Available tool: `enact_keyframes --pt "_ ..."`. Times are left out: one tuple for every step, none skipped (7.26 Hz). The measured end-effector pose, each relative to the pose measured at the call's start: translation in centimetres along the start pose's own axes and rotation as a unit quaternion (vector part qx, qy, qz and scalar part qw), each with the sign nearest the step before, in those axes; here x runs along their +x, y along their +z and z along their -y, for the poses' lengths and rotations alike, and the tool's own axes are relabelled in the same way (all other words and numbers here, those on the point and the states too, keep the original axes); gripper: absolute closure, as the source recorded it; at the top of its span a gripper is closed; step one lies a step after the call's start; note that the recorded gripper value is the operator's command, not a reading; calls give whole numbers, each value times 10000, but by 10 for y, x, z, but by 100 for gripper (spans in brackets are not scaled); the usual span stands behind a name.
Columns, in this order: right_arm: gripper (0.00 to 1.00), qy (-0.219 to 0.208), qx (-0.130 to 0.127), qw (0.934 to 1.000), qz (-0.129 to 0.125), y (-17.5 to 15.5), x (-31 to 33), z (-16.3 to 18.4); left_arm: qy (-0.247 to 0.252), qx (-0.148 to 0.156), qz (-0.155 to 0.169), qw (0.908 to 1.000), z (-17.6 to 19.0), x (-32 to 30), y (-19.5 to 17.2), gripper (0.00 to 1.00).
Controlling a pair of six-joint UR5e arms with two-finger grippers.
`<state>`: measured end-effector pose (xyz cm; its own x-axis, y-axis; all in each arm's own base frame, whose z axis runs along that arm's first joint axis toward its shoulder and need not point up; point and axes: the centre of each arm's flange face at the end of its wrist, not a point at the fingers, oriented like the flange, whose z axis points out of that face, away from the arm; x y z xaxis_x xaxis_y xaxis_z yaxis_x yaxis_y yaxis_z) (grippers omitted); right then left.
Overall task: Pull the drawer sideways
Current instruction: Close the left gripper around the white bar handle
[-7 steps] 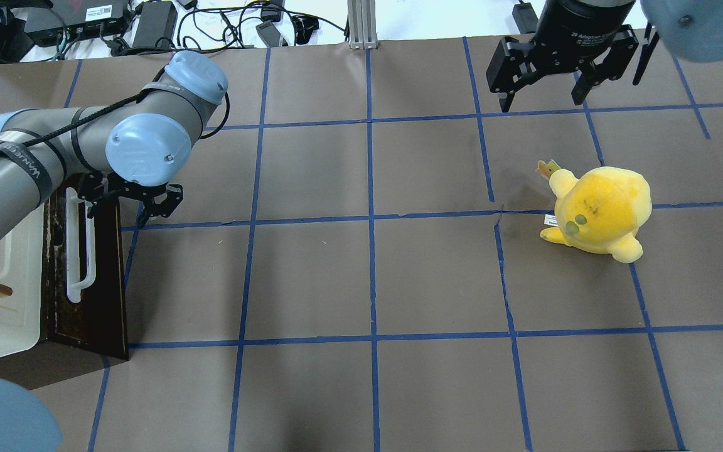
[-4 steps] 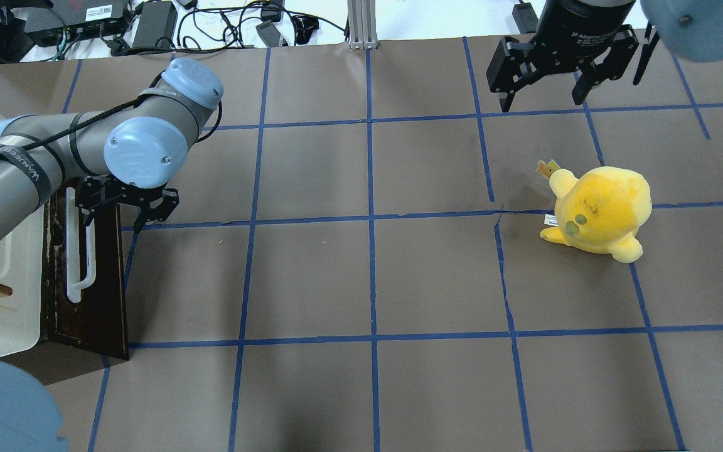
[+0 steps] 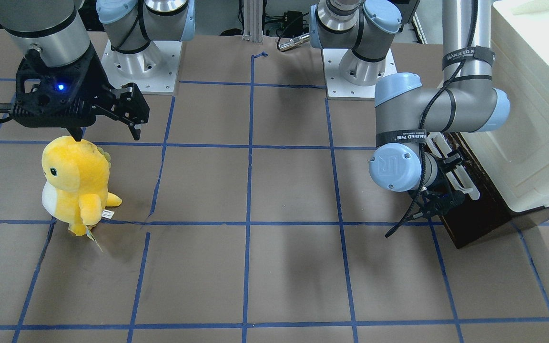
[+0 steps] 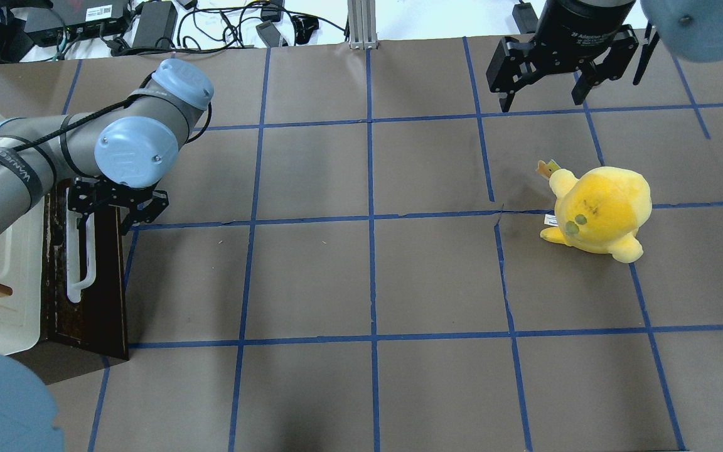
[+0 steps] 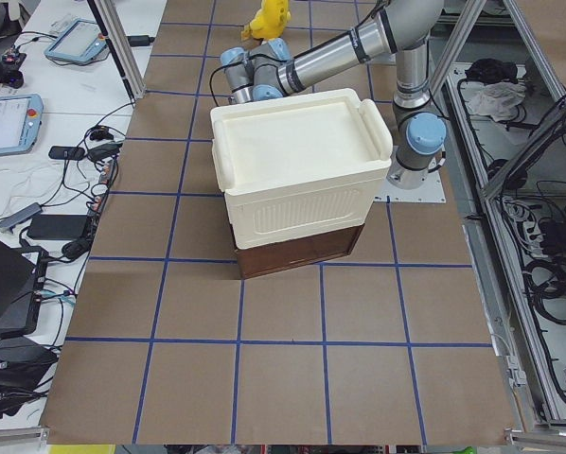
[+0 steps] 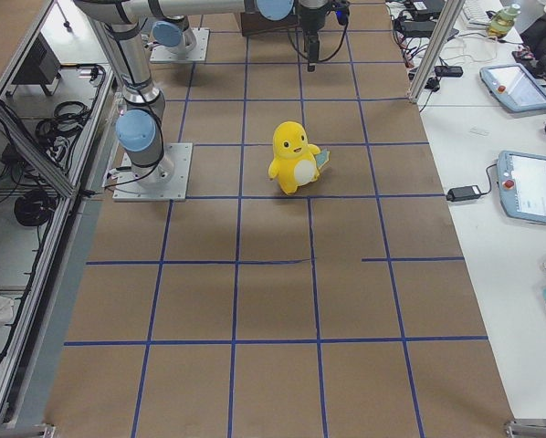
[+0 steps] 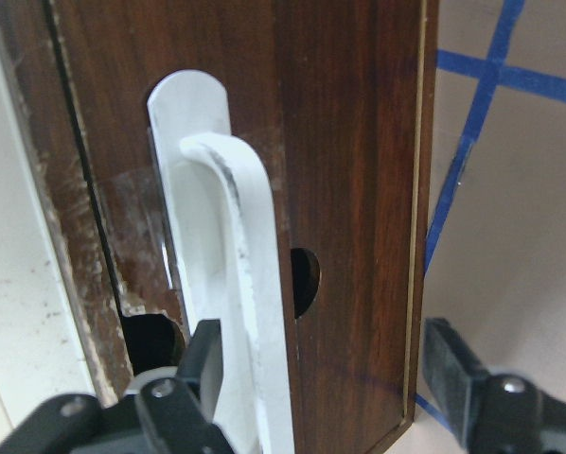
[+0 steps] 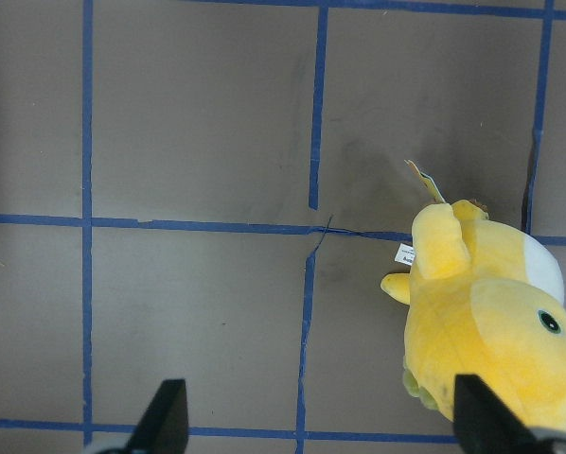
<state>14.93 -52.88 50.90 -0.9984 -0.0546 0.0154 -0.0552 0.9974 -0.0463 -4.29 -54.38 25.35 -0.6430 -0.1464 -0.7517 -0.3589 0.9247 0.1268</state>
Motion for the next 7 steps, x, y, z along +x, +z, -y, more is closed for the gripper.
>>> enact_keyframes --pt "0 0 0 10000 0 0 0 0 -10 -35 -3 10000 0 0 3 32" --pt "0 0 0 10000 -1 0 0 0 -12 -60 2 10000 0 1 6 33" --pt "0 0 0 10000 1 0 0 0 -11 -73 6 10000 -1 1 7 40" --pt "0 0 0 10000 2 0 0 0 -13 -82 6 10000 -1 1 8 51" --pt "0 0 0 10000 3 0 0 0 -15 -86 5 10000 0 1 8 51" --pt "0 0 0 10000 3 0 0 0 -12 -90 9 10000 -1 1 9 51" --pt "0 0 0 10000 2 0 0 0 -10 -91 11 10000 -1 1 9 51"
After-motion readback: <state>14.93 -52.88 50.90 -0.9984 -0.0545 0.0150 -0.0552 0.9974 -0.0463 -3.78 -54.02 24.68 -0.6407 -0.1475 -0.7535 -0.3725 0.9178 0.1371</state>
